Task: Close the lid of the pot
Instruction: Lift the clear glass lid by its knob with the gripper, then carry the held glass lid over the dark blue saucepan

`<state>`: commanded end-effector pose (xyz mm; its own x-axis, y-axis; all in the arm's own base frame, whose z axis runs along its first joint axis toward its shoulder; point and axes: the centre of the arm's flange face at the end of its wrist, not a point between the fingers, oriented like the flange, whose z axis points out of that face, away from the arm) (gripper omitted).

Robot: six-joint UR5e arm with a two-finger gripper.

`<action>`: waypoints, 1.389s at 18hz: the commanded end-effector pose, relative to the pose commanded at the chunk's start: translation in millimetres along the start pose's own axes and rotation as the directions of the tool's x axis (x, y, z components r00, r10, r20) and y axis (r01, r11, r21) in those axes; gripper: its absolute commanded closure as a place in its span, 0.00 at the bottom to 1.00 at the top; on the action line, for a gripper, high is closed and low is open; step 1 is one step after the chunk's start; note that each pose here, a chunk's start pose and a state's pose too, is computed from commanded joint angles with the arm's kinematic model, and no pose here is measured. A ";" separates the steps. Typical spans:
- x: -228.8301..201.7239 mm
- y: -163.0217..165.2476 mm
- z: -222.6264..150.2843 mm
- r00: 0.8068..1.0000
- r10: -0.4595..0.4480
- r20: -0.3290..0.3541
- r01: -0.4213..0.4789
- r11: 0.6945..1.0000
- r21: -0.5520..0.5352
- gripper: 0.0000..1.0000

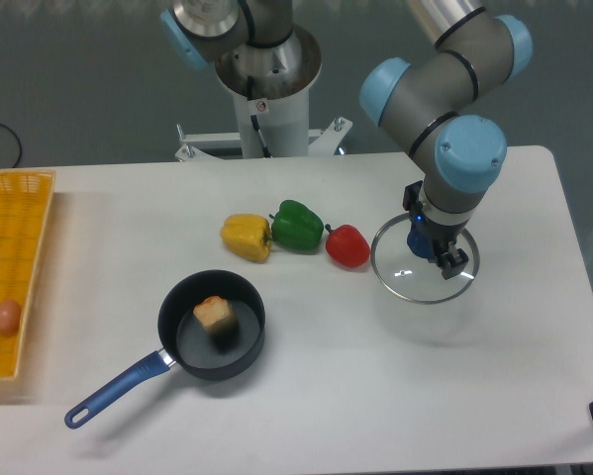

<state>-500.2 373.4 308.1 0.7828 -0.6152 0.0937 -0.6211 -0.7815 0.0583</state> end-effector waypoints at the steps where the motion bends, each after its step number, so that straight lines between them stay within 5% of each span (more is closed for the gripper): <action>1: 0.3 -0.1 0.7 1.000 0.000 -0.001 0.000 1.000 0.000 0.37; 12: 9.8 -12.4 -8.6 0.998 -0.031 -0.046 0.032 0.999 0.012 0.37; 25: 23.1 -107.5 -17.9 0.992 -0.103 -0.071 0.107 0.992 0.063 0.37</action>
<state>-416.0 445.0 321.8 0.8378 -0.5229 0.1573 -0.5301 -0.8479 0.0048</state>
